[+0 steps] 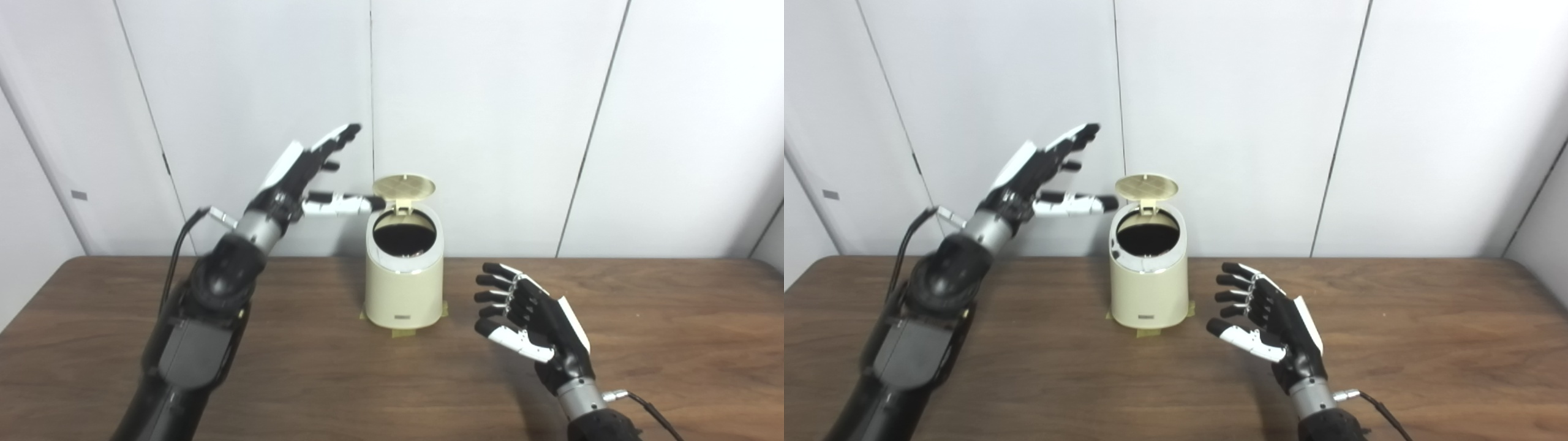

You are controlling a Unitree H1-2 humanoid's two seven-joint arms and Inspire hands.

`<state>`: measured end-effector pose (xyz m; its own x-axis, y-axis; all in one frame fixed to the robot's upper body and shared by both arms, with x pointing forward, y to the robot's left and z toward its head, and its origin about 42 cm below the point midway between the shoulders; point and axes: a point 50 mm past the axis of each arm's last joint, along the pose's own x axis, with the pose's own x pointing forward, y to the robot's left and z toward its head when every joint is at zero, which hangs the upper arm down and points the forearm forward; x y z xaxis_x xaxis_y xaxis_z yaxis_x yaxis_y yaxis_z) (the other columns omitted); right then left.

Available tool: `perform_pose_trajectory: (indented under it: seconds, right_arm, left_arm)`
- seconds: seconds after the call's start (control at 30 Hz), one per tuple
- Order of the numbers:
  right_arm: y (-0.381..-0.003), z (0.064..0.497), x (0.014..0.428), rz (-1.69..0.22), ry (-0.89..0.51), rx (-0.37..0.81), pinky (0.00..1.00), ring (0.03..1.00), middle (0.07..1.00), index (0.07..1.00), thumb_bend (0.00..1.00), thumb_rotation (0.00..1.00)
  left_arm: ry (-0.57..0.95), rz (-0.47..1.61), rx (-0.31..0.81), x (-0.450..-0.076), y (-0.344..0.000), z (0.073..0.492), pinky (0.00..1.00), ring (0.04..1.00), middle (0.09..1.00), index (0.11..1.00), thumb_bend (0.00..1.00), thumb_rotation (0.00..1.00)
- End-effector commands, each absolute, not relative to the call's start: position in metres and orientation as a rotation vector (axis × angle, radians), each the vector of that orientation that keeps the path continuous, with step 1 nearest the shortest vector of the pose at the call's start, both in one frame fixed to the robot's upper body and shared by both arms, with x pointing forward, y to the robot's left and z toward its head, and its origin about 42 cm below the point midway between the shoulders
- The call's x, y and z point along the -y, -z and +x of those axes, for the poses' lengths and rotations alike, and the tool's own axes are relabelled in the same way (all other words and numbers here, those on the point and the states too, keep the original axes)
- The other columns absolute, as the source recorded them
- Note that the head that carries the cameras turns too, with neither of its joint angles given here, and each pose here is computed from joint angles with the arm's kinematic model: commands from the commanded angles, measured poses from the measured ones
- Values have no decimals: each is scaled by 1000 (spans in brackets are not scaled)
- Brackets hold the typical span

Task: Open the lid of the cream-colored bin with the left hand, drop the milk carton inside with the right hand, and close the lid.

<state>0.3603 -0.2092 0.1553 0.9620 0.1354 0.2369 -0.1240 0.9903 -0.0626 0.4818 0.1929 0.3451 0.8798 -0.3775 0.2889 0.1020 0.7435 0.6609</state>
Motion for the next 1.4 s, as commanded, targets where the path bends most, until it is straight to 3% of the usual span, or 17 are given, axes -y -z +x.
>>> perform_pose_trajectory:
  seconds: [0.0,0.17,0.33,0.5,0.6,1.37]
  right_arm:
    - [-177,366,207,-60,-126,349,576,680,732,747,777,352]
    - [-180,364,203,-58,-128,349,557,664,718,727,764,338]
    - [-181,363,198,-86,-133,353,541,648,703,719,758,361]
    - [-182,363,194,-91,-127,353,561,660,708,718,755,369]
    - [-181,363,193,-86,-126,351,557,661,710,714,742,349]
    - [-178,361,186,-87,-148,338,540,652,704,712,736,360]
  left_arm:
    - [264,748,510,-180,-385,489,851,959,960,925,919,392]
    - [291,846,487,-168,-391,498,863,980,982,967,949,411]
    - [347,873,491,-161,-384,502,900,968,947,939,982,391]
    - [453,880,468,-161,-379,502,969,994,865,818,982,364]
    - [474,899,434,-162,-376,500,996,1000,883,777,1000,357]
    - [494,1006,434,-170,-376,484,1000,1000,804,760,992,337]
